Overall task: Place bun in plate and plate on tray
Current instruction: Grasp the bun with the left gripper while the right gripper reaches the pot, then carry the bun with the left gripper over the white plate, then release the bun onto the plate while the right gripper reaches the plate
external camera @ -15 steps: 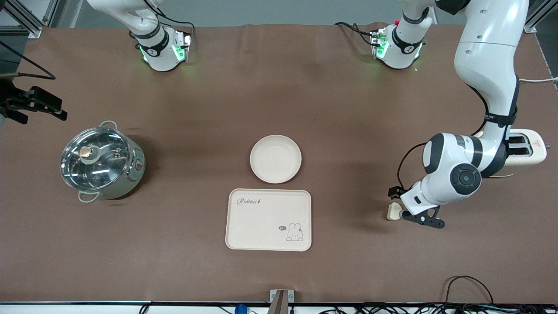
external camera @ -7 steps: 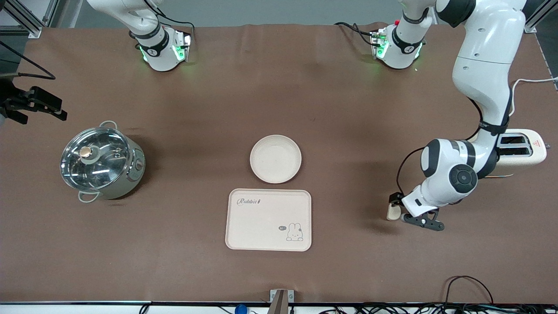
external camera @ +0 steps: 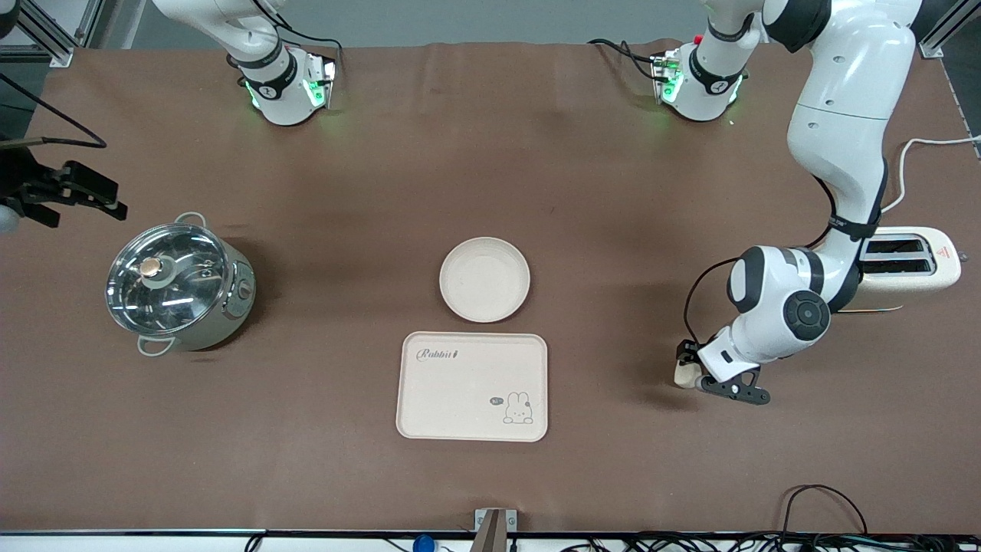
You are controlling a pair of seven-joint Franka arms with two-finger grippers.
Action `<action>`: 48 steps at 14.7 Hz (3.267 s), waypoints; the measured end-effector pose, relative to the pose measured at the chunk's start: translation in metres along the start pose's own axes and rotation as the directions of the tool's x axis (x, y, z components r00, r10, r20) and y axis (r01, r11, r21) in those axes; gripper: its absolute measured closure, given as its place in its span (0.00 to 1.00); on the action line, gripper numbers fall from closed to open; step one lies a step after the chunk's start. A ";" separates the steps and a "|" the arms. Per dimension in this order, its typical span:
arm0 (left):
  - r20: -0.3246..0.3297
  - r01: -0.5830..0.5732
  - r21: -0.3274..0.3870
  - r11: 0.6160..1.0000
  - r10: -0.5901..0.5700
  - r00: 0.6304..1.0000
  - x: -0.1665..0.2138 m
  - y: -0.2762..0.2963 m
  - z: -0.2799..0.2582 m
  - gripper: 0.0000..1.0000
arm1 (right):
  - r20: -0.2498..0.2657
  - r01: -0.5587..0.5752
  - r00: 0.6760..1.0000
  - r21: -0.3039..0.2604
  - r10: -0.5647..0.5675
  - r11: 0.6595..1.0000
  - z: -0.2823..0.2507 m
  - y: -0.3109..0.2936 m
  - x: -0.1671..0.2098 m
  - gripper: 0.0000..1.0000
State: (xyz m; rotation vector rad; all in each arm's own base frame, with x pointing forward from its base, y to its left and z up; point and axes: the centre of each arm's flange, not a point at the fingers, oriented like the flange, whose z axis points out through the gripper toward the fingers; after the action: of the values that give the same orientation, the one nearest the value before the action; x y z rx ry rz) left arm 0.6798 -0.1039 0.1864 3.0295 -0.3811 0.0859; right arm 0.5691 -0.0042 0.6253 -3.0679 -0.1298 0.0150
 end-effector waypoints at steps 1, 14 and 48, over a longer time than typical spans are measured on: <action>-0.001 0.000 -0.006 1.000 0.000 1.000 0.000 0.003 0.000 0.41 | 0.002 0.008 1.000 0.013 -0.008 1.000 0.007 -0.006 0.006 0.00; 0.002 0.048 -0.077 0.996 -0.048 0.999 0.016 0.075 -0.061 0.90 | -0.024 0.067 0.997 0.028 -0.067 0.997 0.080 -0.052 0.060 0.00; 0.061 0.228 0.188 0.955 -0.244 0.968 -0.031 0.142 -0.320 0.00 | 0.137 0.059 0.987 0.194 -0.086 0.979 0.403 -0.325 0.025 0.22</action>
State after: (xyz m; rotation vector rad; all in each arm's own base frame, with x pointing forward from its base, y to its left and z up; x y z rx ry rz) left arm 0.5996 -0.2038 0.5139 3.2376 -0.0132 -0.0254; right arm 0.5612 0.3496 0.2467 -2.8672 -0.2343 0.2325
